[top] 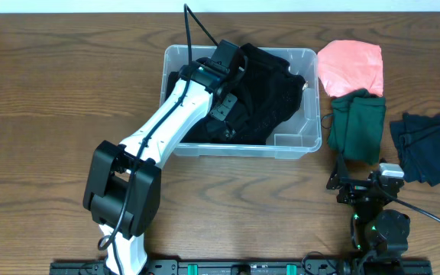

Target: Pack container

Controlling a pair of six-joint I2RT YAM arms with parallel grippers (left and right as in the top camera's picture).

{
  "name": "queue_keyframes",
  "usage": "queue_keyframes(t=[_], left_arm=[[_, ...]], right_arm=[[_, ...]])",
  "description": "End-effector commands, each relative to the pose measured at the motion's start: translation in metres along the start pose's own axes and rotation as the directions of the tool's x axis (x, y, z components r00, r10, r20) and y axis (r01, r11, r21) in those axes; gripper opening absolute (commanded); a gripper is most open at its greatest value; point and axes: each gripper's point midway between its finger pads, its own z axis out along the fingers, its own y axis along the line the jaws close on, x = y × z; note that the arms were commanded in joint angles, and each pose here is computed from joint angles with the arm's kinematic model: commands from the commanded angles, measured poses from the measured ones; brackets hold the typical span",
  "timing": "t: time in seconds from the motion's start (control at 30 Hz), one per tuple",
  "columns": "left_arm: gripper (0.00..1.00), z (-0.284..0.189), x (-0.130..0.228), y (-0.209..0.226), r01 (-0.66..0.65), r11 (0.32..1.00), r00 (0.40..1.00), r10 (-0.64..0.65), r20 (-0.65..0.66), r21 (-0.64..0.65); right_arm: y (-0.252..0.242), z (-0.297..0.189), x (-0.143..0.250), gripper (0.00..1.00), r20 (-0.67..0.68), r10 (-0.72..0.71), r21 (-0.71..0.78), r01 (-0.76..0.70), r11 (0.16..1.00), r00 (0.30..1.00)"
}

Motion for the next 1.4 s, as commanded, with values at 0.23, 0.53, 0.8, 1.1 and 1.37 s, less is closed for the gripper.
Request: queue_keyframes(t=[0.23, 0.53, 0.8, 1.1, 1.37], left_arm=[[0.55, -0.045, 0.001, 0.073, 0.139, 0.960, 0.990, -0.127, 0.064, -0.244], [0.75, -0.174, 0.016, 0.183, 0.479, 0.830, 0.842, -0.343, 0.416, -0.286], [0.79, -0.217, 0.081, 0.250, 0.732, 0.621, 0.662, -0.553, 0.506, -0.280], [0.98, -0.214, 0.123, 0.276, 0.805, 0.508, 0.592, -0.649, 0.479, -0.306], [0.98, -0.214, 0.124, 0.277, 0.806, 0.505, 0.590, -0.651, 0.477, -0.308]], right_arm=[[-0.002, 0.000, 0.000, 0.99, 0.002, 0.012, 0.008, -0.012, 1.000, 1.000], [-0.002, 0.000, 0.000, 0.99, 0.002, 0.012, 0.008, -0.012, 1.000, 1.000], [-0.002, 0.000, 0.000, 0.99, 0.002, 0.012, 0.008, -0.012, 1.000, 1.000], [-0.002, 0.000, 0.000, 0.99, 0.002, 0.012, 0.008, -0.012, 1.000, 1.000], [0.006, 0.000, -0.007, 0.99, 0.028, 0.099, -0.038, -0.098, 0.994, 0.995]])
